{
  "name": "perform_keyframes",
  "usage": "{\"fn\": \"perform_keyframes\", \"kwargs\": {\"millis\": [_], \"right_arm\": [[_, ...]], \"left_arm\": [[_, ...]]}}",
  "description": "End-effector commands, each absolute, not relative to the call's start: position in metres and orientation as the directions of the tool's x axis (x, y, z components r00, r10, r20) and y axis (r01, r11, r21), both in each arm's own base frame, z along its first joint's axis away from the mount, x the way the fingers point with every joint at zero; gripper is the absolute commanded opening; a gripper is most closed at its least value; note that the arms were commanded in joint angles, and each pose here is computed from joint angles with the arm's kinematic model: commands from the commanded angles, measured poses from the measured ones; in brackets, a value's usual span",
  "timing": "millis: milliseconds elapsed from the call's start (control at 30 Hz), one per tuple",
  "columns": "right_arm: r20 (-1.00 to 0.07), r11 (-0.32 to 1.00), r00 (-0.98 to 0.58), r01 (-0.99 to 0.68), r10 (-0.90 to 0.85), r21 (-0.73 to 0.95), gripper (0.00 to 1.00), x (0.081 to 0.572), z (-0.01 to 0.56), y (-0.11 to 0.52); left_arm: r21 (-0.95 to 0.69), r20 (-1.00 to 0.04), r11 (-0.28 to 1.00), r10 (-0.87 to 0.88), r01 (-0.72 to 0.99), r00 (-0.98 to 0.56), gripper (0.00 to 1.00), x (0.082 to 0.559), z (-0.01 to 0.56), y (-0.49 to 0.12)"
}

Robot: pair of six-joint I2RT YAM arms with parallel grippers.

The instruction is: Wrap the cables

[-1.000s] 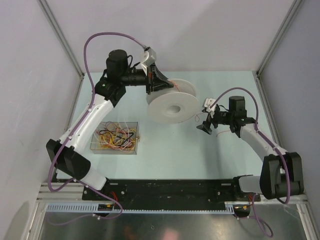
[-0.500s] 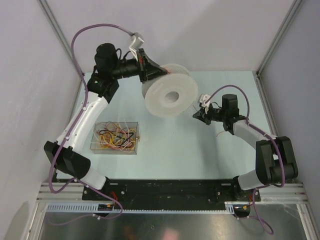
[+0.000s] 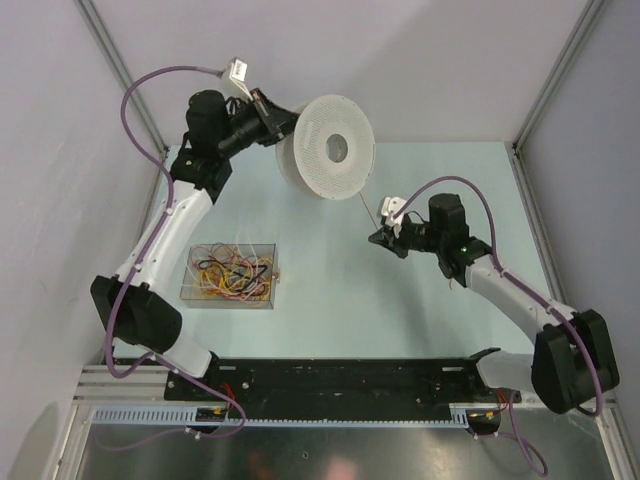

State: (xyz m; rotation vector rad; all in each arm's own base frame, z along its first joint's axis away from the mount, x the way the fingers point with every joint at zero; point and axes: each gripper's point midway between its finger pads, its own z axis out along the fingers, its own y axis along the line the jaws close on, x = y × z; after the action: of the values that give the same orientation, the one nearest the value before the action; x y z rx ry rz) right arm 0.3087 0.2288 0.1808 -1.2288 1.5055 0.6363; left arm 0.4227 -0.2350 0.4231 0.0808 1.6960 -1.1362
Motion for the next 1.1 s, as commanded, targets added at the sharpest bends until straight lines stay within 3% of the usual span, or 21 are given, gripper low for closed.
{"fn": "perform_keyframes", "kwargs": {"millis": [0, 133, 400, 633, 1067], "right_arm": [[-0.903, 0.3, 0.115, -0.919, -0.414, -0.255, 0.0, 0.281, 0.196, 0.242], [-0.879, 0.281, 0.21, -0.893, -0.429, -0.351, 0.0, 0.27, 0.224, 0.257], [-0.799, 0.309, 0.357, -0.784, -0.484, -0.538, 0.0, 0.28, 0.283, 0.272], [-0.688, 0.423, 0.466, -0.554, -0.556, -0.717, 0.0, 0.31, 0.334, 0.263], [-0.655, 0.647, 0.625, -0.297, -0.424, -0.702, 0.11, 0.322, 0.432, 0.254]], "left_arm": [[-0.666, -0.744, 0.648, -0.609, 0.37, -0.273, 0.0, 0.442, 0.461, -0.199], [-0.617, -0.787, 0.742, -0.575, 0.265, -0.224, 0.0, 0.447, 0.445, -0.196], [-0.316, -0.942, 0.942, -0.298, 0.114, -0.151, 0.0, 0.444, 0.401, -0.204], [-0.254, -0.948, 0.961, -0.227, 0.106, -0.222, 0.0, 0.436, 0.362, -0.211], [-0.212, -0.921, 0.959, -0.132, 0.187, -0.367, 0.0, 0.412, 0.308, -0.236]]}}
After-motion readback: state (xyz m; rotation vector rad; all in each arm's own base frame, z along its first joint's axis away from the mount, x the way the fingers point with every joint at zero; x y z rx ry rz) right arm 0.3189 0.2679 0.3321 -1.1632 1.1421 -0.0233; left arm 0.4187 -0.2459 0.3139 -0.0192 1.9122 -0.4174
